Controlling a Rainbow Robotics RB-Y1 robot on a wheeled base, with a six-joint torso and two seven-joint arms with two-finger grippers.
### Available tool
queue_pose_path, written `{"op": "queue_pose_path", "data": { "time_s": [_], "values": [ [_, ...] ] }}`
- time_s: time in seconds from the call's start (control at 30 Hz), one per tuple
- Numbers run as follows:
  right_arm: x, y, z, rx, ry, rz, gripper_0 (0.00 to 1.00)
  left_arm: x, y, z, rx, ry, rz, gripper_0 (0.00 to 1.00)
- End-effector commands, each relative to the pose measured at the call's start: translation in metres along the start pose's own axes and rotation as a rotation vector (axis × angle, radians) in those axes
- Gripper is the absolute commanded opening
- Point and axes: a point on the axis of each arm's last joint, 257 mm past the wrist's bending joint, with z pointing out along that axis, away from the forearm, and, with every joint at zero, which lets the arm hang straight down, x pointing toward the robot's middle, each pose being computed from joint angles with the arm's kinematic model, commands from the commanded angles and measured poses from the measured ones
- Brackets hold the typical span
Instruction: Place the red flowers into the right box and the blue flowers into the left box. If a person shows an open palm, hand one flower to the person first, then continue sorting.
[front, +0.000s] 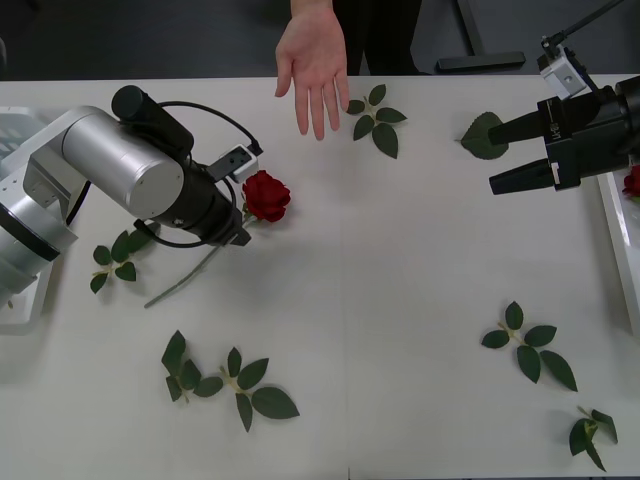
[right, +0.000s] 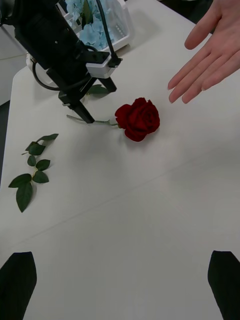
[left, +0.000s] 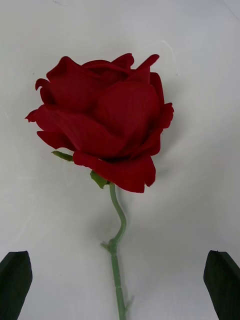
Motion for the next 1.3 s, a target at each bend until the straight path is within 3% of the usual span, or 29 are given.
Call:
{"op": "queue_pose_path", "data": {
  "time_s": [0.03,0.4,1.17,1.3],
  "values": [
    [-0.007,-0.003,-0.008,0.016,-0.008,-0.026,1.00,-0.026,-0.005,0.011,-0.009,-0.049,-0.028,1.00],
    [-0.007,-0.003,-0.008,0.016,-0.008,-0.026,1.00,-0.028,-0.013,0.040,0.015,-0.011,-0.072,1.00],
    [-0.007,-0.003,-0.008,0.016,-0.008,-0.026,1.00,-0.024,-0.018,0.051,0.021,0.034,-0.061,1.00],
    [-0.007,-0.003,-0.008,0.016,-0.008,-0.026,1.00,-0.020,-0.016,0.052,0.020,0.042,-0.064,0.75]
  ]
}}
